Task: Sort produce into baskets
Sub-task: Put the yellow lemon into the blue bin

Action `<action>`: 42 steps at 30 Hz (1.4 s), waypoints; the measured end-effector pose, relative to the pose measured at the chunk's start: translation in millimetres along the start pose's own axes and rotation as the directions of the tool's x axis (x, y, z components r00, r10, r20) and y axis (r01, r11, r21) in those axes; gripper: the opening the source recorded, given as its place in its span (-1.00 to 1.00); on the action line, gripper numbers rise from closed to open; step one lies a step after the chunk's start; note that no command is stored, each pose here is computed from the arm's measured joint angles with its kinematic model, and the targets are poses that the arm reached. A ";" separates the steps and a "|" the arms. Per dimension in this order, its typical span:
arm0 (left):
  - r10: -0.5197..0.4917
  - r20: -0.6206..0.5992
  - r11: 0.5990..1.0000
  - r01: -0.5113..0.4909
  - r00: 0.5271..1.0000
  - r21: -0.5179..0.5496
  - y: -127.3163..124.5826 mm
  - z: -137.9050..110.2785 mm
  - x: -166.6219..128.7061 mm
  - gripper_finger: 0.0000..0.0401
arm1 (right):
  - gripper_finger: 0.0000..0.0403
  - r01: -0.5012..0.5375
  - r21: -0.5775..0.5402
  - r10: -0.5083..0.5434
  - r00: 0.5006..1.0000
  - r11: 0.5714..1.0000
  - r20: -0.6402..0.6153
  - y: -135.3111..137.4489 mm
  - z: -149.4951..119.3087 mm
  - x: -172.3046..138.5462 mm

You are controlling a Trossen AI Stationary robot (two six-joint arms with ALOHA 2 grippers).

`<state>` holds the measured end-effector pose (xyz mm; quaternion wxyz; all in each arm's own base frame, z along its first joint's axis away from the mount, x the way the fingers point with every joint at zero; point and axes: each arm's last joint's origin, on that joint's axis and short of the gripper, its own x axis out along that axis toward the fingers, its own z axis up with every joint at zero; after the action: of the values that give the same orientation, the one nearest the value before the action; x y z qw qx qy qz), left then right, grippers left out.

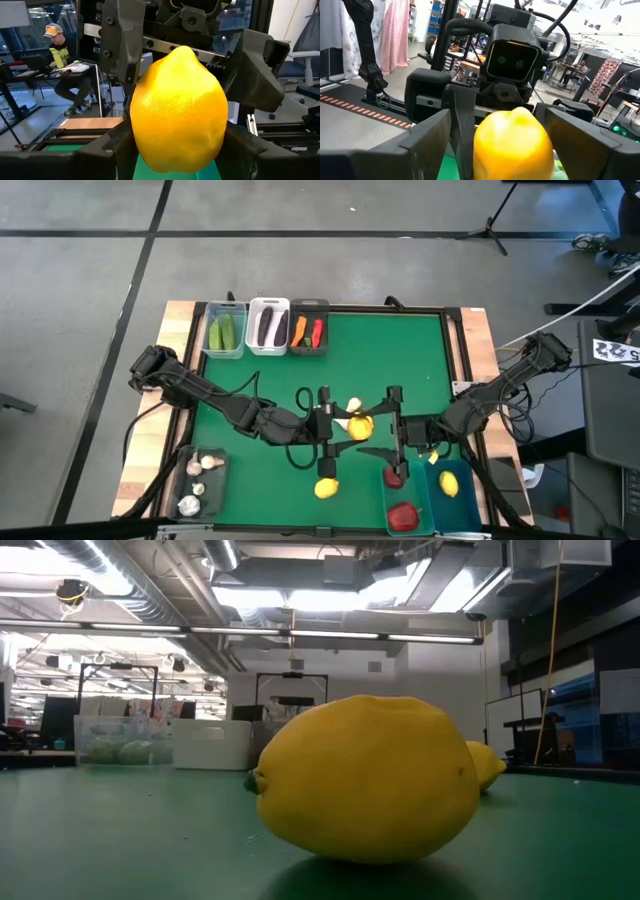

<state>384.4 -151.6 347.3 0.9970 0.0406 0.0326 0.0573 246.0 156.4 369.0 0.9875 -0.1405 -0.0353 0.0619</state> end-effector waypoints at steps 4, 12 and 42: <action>-0.002 0.000 1.000 0.002 1.000 0.000 -0.1 0.0 0.0 0.03 | 0.58 0.003 0.014 -0.003 1.000 1.000 -0.010 -1.2 -1.3 0.7; -0.005 -0.001 1.000 0.005 1.000 0.000 -0.3 -0.1 -0.1 0.03 | 0.23 0.011 0.028 -0.011 1.000 1.000 -0.012 -1.4 -1.3 0.7; 0.026 -0.293 0.976 0.040 0.956 0.216 4.9 -27.1 -7.7 0.56 | -0.18 0.027 0.064 -0.022 0.996 0.998 -0.088 2.8 -2.1 -10.1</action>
<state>374.3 -145.6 321.2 0.9706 0.1412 0.1869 0.0553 235.9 157.2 365.6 0.9928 -0.1105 0.0080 0.0447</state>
